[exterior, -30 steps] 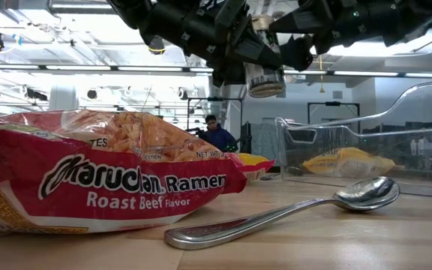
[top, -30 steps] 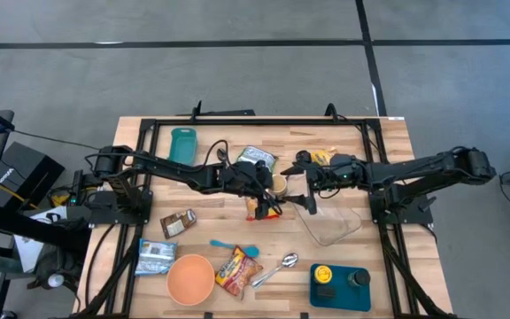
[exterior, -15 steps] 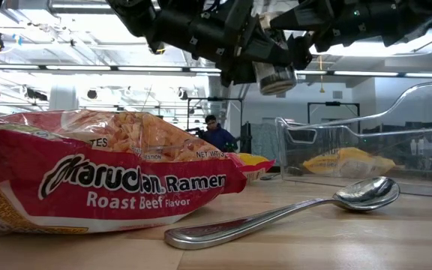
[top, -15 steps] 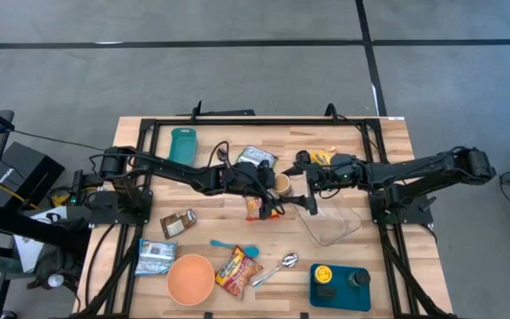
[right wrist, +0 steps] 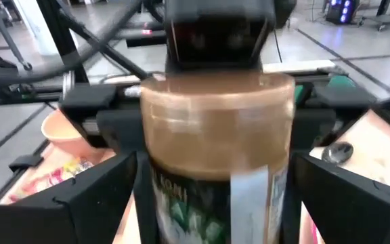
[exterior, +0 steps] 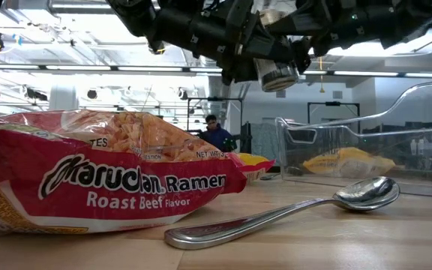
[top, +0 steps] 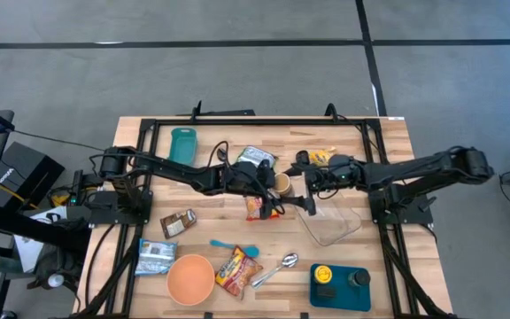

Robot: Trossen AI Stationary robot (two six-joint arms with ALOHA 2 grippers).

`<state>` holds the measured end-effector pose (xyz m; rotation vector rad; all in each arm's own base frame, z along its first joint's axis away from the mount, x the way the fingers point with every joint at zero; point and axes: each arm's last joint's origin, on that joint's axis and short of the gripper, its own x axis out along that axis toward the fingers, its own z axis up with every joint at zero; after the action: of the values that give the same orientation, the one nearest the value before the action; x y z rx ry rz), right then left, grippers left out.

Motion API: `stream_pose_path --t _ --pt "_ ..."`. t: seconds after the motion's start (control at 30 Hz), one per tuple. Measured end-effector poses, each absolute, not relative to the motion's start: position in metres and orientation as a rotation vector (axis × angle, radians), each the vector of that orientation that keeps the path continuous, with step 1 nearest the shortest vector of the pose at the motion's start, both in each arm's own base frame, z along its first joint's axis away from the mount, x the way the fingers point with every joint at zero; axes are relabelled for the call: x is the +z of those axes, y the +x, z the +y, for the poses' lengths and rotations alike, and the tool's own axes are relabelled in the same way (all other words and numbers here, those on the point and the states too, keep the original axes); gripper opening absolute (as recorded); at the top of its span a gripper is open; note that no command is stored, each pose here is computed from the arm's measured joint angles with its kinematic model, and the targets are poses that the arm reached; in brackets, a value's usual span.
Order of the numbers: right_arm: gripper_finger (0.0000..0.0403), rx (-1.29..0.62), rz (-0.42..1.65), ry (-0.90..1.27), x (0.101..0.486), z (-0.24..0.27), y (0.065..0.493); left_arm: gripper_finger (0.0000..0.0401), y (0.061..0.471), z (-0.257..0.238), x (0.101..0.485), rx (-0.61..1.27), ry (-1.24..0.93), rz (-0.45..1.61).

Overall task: Pick & Place Food Item
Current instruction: Put the golden spice bottle into the blue bin

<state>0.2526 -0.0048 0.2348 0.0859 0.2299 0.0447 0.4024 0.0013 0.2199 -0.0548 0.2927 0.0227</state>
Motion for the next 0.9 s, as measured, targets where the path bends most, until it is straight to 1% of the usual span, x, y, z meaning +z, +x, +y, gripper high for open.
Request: stream_pose_path --t 0.2,0.37,0.53,0.63,0.9 --pt "0.0384 0.037 0.247 0.085 0.2265 -0.0071 0.2600 0.0283 0.4012 0.0007 0.2157 0.026 -0.057 0.336" --pt "0.0384 0.044 0.211 0.083 0.2299 -0.0056 0.2608 0.0283 0.3999 0.0007 0.2123 0.026 -0.057 0.374" --pt "0.0382 0.048 0.207 0.089 0.2302 -0.0045 0.2609 0.0283 0.4004 0.0006 0.2135 0.025 -0.057 0.362" --pt "0.0372 0.048 0.209 0.090 0.2300 -0.0046 0.2608 0.0283 0.4005 0.0006 0.2139 0.025 -0.057 0.357" --pt "0.0325 0.048 0.203 0.090 0.2307 -0.0045 0.2610 0.0283 0.4005 0.0007 0.2138 0.025 -0.057 0.359"
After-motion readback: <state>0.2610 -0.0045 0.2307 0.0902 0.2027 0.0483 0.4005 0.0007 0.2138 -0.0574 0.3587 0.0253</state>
